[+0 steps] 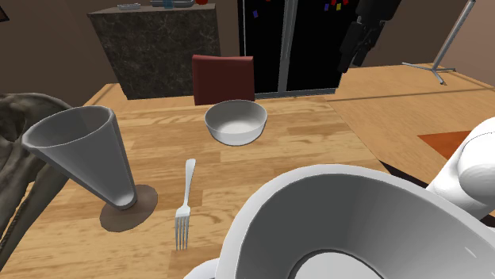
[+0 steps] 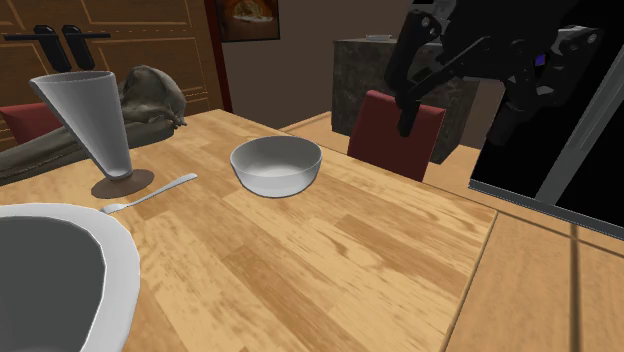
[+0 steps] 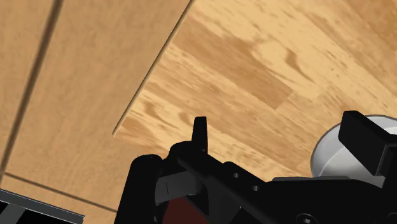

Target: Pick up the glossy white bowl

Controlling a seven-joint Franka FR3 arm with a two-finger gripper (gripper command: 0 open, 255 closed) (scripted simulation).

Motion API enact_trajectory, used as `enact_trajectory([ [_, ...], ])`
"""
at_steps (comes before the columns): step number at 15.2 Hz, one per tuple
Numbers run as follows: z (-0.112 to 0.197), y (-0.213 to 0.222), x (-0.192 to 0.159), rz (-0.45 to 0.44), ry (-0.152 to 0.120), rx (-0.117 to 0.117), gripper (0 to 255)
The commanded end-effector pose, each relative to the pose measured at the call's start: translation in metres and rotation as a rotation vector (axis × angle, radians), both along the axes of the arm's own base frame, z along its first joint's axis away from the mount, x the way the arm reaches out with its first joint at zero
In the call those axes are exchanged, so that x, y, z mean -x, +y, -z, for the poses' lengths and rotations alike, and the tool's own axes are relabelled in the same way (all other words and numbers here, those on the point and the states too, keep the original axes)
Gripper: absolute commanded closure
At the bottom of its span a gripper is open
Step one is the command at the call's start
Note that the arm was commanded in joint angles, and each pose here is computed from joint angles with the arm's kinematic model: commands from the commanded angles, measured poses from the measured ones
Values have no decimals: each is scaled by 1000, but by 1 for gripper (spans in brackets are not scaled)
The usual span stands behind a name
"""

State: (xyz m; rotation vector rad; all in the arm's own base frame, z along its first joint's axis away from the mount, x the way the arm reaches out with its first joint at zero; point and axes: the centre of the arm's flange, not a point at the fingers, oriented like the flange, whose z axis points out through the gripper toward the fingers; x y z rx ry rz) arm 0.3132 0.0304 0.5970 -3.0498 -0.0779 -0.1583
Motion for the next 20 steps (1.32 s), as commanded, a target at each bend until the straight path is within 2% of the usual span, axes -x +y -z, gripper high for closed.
enact_trajectory([
  [1,0,0,0,0,0,0,0],
  [20,103,113,-185,-68,-7,-168,0],
])
